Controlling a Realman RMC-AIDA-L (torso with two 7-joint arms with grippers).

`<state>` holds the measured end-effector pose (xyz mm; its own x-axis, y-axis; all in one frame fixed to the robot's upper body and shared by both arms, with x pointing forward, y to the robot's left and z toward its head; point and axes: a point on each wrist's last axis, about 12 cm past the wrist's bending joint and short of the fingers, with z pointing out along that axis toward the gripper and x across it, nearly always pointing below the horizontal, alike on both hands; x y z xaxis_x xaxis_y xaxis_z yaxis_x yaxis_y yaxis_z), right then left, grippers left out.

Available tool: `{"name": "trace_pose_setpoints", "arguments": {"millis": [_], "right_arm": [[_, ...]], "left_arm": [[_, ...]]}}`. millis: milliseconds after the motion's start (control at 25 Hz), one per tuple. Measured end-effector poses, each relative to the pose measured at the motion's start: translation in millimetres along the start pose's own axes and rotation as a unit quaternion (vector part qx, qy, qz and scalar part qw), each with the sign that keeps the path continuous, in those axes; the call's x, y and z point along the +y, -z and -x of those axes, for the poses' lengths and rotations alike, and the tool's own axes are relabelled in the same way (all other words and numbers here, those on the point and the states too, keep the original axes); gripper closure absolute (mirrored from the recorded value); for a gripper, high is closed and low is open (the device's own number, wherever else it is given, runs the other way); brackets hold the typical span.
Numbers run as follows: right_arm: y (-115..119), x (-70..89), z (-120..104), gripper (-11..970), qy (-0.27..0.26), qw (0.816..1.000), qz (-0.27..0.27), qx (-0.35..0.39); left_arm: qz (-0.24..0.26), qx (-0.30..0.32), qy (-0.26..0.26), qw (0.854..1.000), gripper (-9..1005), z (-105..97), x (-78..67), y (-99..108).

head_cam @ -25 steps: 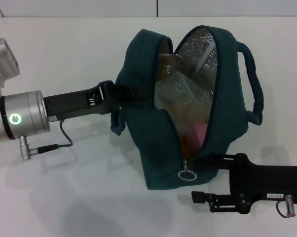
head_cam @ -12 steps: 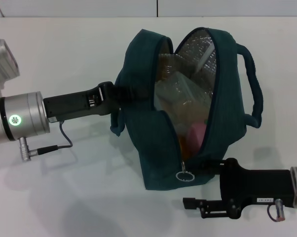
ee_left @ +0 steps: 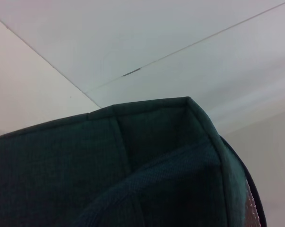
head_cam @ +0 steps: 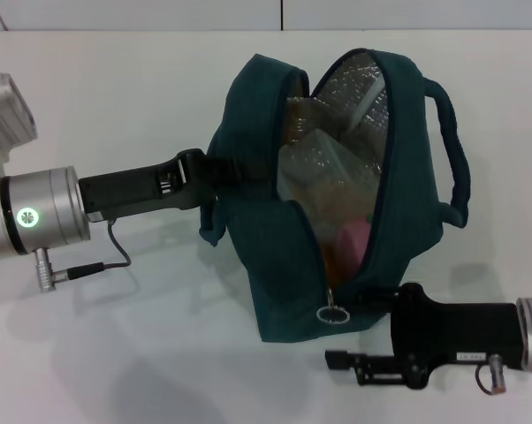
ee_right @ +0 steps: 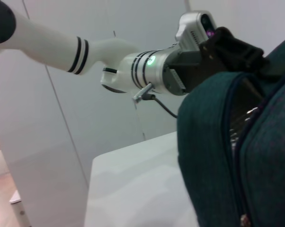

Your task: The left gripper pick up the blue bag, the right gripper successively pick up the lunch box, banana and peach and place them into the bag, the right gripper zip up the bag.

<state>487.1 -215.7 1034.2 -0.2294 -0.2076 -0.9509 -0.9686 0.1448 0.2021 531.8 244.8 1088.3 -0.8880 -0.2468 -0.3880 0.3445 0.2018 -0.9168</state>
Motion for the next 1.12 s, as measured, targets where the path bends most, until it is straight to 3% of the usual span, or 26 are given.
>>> {"name": "trace_pose_setpoints", "arguments": {"millis": [560,680,880,1120], "right_arm": [[1.8,-6.2,-0.4,535,-0.008,0.999,-0.037,-0.011],[1.8,-6.2,-0.7,768,-0.009,0.999,-0.038,-0.010],[2.2,-5.2,-1.2,953,-0.010,0.999,-0.036,-0.012],[8.3,0.1,-2.6,953,-0.013,0.999,-0.034,-0.024]], "left_arm": [[0.000,0.002,0.000,1.000,965,-0.5,-0.1,-0.2],[0.000,0.002,0.000,1.000,965,-0.6,0.0,0.0],[0.000,0.001,0.001,1.000,965,-1.3,0.4,0.7],[0.003,-0.002,0.001,1.000,964,-4.0,2.0,4.1]]}}
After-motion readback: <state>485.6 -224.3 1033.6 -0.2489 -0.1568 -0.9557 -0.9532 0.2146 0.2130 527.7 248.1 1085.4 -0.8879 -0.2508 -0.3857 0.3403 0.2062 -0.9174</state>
